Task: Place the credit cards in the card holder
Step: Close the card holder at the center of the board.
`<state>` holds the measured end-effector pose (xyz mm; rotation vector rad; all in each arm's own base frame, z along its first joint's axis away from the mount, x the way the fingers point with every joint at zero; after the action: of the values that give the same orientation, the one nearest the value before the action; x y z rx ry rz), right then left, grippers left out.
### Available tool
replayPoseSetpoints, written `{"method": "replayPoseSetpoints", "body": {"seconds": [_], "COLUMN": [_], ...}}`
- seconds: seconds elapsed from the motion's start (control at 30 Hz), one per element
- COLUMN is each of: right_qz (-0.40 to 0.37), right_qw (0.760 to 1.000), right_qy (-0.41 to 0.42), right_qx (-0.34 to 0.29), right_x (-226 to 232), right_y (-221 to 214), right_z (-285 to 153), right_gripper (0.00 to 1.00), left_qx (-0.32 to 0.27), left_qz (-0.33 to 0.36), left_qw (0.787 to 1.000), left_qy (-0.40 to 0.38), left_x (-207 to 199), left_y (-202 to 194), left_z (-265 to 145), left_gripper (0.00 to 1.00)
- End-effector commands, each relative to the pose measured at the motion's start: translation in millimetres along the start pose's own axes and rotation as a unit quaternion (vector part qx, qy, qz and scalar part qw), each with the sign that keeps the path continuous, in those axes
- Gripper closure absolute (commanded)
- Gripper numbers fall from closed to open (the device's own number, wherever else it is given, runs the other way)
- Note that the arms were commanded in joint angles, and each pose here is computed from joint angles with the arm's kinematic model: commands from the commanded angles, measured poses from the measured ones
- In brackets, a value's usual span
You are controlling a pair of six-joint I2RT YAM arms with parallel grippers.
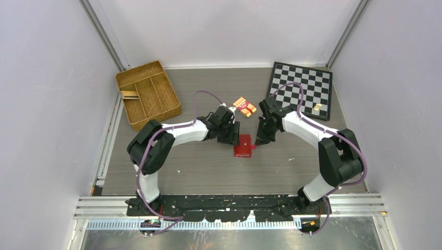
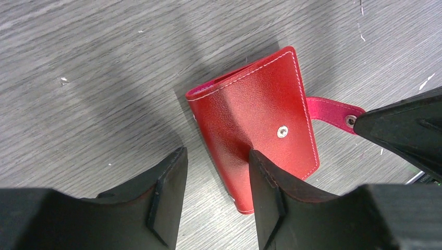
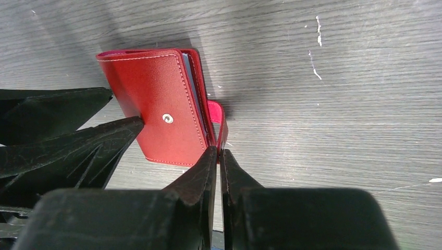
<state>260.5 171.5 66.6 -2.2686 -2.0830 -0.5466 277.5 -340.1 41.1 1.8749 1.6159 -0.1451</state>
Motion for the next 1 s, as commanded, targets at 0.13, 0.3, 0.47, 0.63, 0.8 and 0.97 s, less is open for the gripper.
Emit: {"method": "replayPoseSetpoints", "body": {"seconds": [0.13,0.3,0.47,0.63,0.8,0.97], "right_qz": [-0.002,-0.014,-0.032,-0.036,-0.04,-0.04], "right_qw": [1.0,1.0,0.996,0.992,0.991,0.99], "right_qy": [0.003,0.025,0.081,0.117,0.125,0.135], "right_qx": [0.001,-0.004,-0.014,-0.013,-0.01,0.005], "right_x": [-2,5,24,38,41,45], "right_y": [0,2,7,12,15,13], "right_z": [6,5,1,5,12,20], "right_gripper": [0.92,1.0,1.0,1.0,0.99,1.0], "left_qx": [0.008,0.012,0.017,0.017,0.019,0.021], "left_qz": [0.021,0.027,0.038,0.042,0.045,0.045], "left_qw": [1.0,0.999,0.998,0.998,0.998,0.998], "left_qy": [0.017,0.025,0.041,0.044,0.044,0.044], "left_x": [4,6,11,11,11,10], "left_y": [-6,-8,-11,-12,-12,-12], "left_z": [12,14,16,16,17,18], "left_gripper": [0.54,0.61,0.64,0.65,0.66,0.67]}}
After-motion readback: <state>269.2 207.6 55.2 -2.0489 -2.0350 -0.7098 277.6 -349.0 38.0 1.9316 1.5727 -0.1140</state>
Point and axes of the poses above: each gripper's point midway between its finger pads, its own z axis out along the fingers, its own x axis along the line the jaws close on, y = z × x, the point moved 1 cm from there along -z, back along the fingers, and after that the axes turned 8 degrees about -z, right-handed, at the moved point
